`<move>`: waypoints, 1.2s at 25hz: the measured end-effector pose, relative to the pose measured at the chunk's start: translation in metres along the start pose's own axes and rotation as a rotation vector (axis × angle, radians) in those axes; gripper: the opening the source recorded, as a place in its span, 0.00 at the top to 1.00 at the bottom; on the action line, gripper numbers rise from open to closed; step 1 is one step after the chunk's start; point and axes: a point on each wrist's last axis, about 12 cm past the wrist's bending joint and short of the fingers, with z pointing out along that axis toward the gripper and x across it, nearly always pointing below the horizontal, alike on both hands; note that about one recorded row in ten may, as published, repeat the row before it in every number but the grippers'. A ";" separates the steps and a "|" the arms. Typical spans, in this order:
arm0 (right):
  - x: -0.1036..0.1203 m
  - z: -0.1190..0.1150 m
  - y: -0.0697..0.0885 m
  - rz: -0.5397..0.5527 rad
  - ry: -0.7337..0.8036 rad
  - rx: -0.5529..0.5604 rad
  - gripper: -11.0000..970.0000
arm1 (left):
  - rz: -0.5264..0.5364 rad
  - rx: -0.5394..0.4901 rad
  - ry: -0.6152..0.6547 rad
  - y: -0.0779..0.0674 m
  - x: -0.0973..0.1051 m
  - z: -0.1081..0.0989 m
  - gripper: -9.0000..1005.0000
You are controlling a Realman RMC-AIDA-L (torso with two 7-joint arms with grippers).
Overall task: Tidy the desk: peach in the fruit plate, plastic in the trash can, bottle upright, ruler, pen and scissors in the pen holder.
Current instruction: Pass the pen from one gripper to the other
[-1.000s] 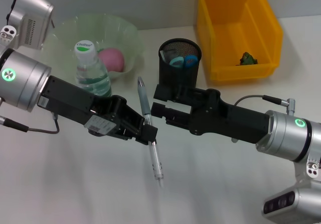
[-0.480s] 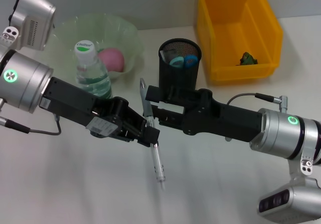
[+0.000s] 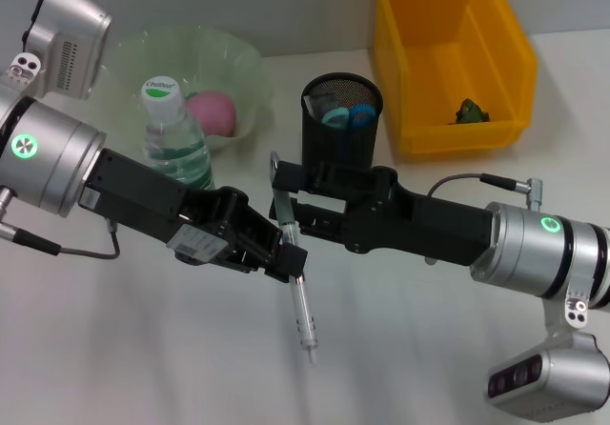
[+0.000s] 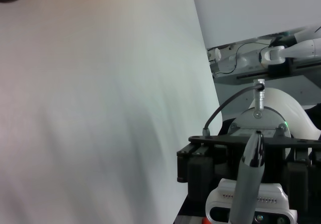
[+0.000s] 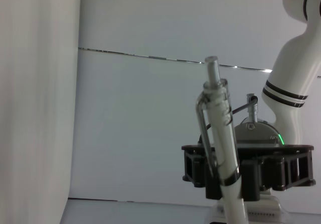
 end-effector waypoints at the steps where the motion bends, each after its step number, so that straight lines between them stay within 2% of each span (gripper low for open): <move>1: 0.000 0.000 0.000 0.000 0.000 0.000 0.41 | 0.000 0.000 0.000 0.000 0.000 0.000 0.81; 9: 0.000 0.002 0.000 -0.001 -0.005 0.000 0.42 | 0.002 -0.001 -0.001 0.000 0.000 0.000 0.81; 20: -0.001 0.002 0.000 -0.006 -0.014 -0.002 0.79 | 0.003 -0.006 0.004 0.000 -0.001 0.001 0.80; 30: -0.002 0.002 0.000 -0.004 -0.013 0.007 0.82 | -0.001 -0.001 0.001 0.001 0.001 0.001 0.80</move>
